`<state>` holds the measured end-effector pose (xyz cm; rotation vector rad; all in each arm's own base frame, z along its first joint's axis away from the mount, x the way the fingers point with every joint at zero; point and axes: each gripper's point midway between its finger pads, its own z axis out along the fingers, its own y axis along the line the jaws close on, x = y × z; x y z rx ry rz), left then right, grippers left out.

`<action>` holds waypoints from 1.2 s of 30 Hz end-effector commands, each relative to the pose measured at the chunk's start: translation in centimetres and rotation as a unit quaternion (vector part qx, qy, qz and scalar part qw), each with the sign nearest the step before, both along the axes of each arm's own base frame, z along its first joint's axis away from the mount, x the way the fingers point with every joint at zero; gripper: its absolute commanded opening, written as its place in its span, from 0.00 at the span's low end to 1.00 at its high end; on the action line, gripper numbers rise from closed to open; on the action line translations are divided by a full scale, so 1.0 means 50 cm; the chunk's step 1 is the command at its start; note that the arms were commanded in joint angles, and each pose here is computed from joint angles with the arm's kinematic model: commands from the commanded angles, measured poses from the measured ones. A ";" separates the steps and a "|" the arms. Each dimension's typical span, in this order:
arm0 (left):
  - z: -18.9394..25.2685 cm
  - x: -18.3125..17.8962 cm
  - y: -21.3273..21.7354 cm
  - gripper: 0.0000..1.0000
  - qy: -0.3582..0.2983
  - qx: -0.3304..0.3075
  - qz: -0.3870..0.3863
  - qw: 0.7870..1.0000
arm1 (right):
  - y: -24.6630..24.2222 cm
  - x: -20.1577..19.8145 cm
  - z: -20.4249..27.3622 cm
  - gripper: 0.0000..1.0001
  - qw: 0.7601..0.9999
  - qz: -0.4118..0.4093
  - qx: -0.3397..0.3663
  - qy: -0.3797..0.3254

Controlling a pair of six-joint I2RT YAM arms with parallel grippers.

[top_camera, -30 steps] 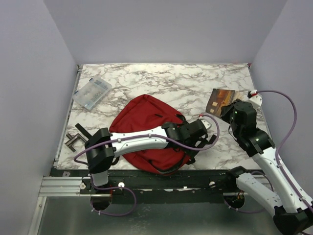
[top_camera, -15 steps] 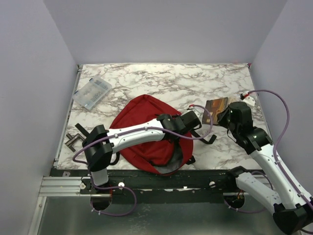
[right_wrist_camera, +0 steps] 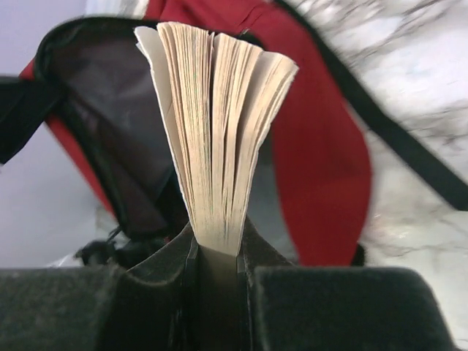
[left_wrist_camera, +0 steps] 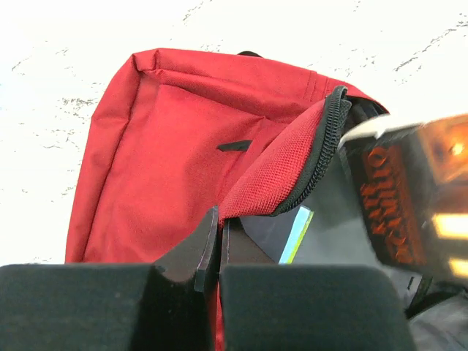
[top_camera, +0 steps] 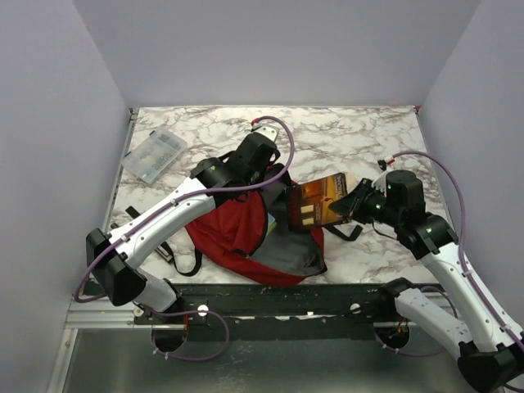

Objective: Pack the student bag
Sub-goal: Place the book in the student bag.

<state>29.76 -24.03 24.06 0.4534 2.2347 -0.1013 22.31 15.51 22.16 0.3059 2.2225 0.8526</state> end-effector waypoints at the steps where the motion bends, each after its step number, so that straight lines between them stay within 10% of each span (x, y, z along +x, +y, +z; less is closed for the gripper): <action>1: 0.085 0.021 0.004 0.00 -0.056 -0.044 0.010 0.997 | 0.088 -0.052 0.058 0.01 0.986 0.119 0.115 0.005; 20: 0.211 -0.063 -0.070 0.00 -0.091 -0.216 -0.119 0.965 | 0.134 0.063 -0.044 0.01 0.956 -0.022 0.285 0.061; 30: 0.194 -0.055 -0.099 0.00 -0.076 -0.227 -0.128 0.962 | 0.394 -0.005 -0.161 0.01 0.982 -0.007 0.175 0.075; 36: 0.159 -0.062 -0.081 0.00 -0.069 -0.217 -0.118 0.967 | 0.362 -0.044 -0.217 0.50 0.989 0.078 0.124 0.036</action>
